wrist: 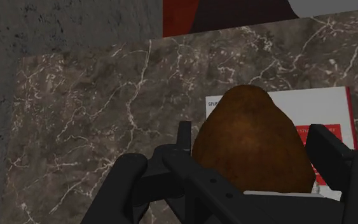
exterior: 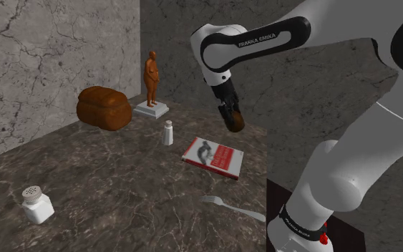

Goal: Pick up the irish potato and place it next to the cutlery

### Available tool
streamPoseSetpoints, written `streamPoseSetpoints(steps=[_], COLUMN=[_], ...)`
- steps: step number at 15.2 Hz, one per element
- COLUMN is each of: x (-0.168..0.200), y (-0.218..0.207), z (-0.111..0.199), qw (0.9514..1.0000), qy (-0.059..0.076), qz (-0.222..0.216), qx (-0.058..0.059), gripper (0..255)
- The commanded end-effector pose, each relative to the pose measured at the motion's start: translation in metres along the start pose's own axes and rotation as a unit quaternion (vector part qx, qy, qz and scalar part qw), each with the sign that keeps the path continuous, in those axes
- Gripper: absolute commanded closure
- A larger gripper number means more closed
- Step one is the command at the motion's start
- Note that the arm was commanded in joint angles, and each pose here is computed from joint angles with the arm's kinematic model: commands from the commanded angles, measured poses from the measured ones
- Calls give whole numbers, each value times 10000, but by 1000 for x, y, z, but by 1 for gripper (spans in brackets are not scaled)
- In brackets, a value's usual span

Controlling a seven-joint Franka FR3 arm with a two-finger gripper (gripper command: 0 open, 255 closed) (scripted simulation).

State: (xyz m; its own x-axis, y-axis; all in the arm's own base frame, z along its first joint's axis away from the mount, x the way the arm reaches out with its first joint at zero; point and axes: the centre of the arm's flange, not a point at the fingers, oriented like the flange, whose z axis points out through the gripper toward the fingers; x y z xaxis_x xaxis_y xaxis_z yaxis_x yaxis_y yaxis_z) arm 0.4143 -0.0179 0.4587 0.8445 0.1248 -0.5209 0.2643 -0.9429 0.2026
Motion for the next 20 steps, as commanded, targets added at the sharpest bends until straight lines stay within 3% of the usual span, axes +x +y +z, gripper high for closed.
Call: streamPoseSetpoints(steps=[1,13,20], x=[-18,-129,-109], y=[-17,-130,-138], z=[9,49,80], qw=[10000,10000,10000], qy=[-1,-1,-1], qz=[2,2,2], qx=[0,0,0], gripper=[255,255,255])
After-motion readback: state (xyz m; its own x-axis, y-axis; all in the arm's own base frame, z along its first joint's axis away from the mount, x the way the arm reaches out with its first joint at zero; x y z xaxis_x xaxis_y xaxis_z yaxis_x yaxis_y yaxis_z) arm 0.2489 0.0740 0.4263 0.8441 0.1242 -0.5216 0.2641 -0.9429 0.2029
